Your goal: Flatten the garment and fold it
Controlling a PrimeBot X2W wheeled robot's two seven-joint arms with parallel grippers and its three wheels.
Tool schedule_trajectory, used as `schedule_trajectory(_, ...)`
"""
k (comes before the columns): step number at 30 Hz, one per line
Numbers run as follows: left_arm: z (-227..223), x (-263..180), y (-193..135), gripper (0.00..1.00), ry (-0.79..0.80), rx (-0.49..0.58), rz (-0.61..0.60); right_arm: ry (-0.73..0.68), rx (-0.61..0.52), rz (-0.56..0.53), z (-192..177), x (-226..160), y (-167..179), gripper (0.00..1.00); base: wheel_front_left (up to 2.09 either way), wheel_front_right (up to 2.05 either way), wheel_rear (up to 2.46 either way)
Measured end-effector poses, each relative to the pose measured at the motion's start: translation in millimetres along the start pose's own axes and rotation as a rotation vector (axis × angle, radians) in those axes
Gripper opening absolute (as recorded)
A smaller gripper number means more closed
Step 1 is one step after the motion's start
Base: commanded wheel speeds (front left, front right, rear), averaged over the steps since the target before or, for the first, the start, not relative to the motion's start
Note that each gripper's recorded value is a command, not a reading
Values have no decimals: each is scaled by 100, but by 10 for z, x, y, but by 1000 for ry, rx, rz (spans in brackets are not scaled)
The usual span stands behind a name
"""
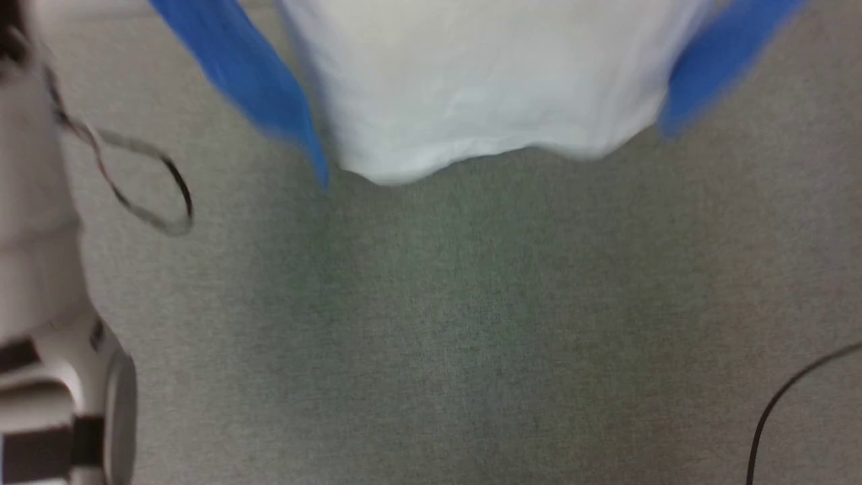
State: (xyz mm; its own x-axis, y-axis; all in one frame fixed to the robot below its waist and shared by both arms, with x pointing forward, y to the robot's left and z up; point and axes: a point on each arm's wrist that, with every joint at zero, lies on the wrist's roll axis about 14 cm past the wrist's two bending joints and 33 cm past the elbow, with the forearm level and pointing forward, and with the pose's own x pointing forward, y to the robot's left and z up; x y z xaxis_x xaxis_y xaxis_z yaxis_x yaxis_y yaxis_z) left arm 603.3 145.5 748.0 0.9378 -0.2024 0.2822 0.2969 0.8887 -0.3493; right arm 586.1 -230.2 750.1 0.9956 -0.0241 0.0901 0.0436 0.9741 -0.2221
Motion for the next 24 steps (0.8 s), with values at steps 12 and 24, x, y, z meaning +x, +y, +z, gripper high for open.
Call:
schedule_trajectory(12, -109, 754, 543, 0, -236, -122, 106, -274, 27, -78, 173, 828, 3, 0, 0, 0, 0)
schedule_trajectory(24, -1928, 203, 986, 0, 266, -25, 164, 280, 94, 46, -1935, 609, 412, 0, 0, 0, 0)
